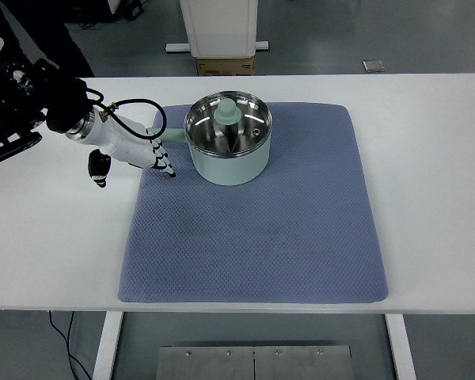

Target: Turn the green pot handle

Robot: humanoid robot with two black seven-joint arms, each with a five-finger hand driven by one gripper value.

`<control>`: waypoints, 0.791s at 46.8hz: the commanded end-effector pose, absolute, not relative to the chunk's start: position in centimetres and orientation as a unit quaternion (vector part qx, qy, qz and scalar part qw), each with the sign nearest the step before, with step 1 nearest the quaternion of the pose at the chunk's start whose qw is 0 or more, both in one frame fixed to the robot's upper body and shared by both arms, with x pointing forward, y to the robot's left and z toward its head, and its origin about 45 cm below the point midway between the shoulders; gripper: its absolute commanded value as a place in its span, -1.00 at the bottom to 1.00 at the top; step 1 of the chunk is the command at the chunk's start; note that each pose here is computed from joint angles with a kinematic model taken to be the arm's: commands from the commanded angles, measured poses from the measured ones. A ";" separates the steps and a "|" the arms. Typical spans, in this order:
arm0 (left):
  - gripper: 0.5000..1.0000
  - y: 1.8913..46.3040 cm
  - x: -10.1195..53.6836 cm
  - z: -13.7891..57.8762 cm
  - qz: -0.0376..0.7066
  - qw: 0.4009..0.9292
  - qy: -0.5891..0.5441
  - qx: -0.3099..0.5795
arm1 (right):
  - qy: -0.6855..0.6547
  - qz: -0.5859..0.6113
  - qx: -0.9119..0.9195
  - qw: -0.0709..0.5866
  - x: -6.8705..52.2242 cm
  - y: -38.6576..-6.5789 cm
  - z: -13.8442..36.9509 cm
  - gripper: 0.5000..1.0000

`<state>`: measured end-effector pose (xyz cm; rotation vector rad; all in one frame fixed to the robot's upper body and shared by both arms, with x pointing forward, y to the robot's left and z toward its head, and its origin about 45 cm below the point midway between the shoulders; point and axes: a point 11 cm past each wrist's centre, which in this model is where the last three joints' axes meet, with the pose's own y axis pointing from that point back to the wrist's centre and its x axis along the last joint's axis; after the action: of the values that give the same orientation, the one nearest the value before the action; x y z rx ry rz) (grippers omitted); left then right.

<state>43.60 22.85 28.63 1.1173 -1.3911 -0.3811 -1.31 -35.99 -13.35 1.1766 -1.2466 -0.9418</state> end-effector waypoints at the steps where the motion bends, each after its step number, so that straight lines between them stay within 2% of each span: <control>1: 1.00 22.4 43.5 29.0 -0.157 0.623 -0.600 0.477 | -0.529 -0.400 0.499 0.558 -1.3 -35.9 -13.4 1.00; 12: 1.00 23.1 43.6 31.8 -0.128 0.627 -0.607 0.471 | -0.529 -0.400 0.499 0.558 -1.3 -35.9 -13.4 1.00; 21: 1.00 22.6 44.7 37.8 -0.053 0.643 -0.621 0.445 | -0.529 -0.399 0.499 0.559 -1.3 -36.0 -13.3 1.00; 25: 1.00 22.1 45.0 41.0 0.004 0.675 -0.614 0.409 | -0.529 -0.399 0.499 0.559 -1.3 -36.0 -13.3 1.00; 37: 1.00 22.1 45.2 42.7 0.117 0.776 -0.533 0.318 | -0.529 -0.399 0.499 0.559 -1.3 -36.0 -13.3 1.00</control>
<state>45.30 22.78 41.04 0.9191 -1.3548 0.0447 -1.30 -35.94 -13.36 1.1778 -1.2464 -0.9425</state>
